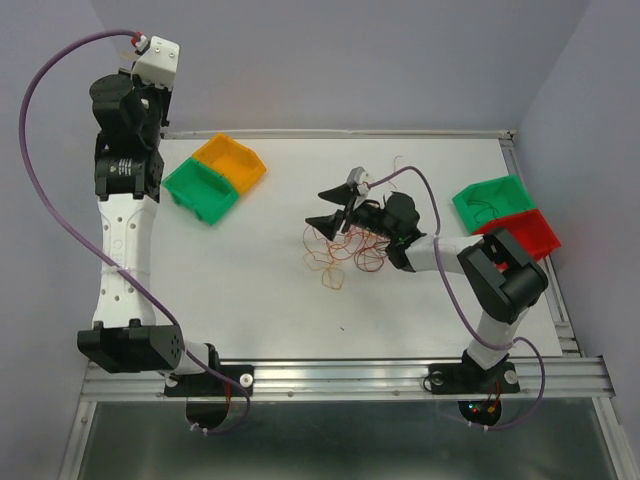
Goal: Untangle the cables
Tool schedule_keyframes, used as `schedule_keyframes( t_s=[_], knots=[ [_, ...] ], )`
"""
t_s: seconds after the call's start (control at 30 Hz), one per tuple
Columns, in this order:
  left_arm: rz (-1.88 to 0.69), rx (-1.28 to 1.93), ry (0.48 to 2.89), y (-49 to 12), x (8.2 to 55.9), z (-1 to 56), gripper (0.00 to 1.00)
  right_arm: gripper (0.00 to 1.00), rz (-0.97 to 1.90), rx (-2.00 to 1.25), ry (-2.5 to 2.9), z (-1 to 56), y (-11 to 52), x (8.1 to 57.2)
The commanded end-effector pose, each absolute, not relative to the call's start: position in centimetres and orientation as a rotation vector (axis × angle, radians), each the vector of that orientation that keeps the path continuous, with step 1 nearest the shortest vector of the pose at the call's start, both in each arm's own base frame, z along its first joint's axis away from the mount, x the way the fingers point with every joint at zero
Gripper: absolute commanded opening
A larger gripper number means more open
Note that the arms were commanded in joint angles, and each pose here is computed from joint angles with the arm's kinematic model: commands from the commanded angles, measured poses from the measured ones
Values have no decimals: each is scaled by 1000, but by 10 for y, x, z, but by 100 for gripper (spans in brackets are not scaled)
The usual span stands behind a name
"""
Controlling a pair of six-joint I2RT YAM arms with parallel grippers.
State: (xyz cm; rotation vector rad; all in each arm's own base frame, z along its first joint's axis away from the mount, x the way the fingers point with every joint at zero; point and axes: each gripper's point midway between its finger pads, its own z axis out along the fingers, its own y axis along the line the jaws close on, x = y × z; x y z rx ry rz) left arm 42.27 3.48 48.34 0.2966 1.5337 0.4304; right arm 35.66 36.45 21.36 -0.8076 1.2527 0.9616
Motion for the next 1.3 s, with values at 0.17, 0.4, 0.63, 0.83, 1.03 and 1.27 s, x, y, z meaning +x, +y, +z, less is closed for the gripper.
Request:
schedule_keyframes(
  t_s=[0.17, 0.4, 0.63, 0.83, 1.03, 1.27],
  knots=[
    [376, 288, 1501, 65, 455, 480, 0, 82, 933, -772, 1164, 242, 354, 345],
    [345, 301, 1466, 66, 452, 507, 0, 82, 925, -759, 1175, 239, 352, 345],
    [336, 308, 1481, 65, 459, 505, 0, 81, 926, -747, 1181, 238, 349, 345],
    [310, 313, 1518, 66, 479, 481, 0, 81, 919, -747, 1177, 238, 345, 340],
    [319, 309, 1572, 75, 510, 459, 0, 81, 919, -744, 1174, 240, 342, 335],
    [323, 298, 1635, 85, 536, 424, 0, 81, 920, -741, 1184, 235, 339, 333]
  ],
)
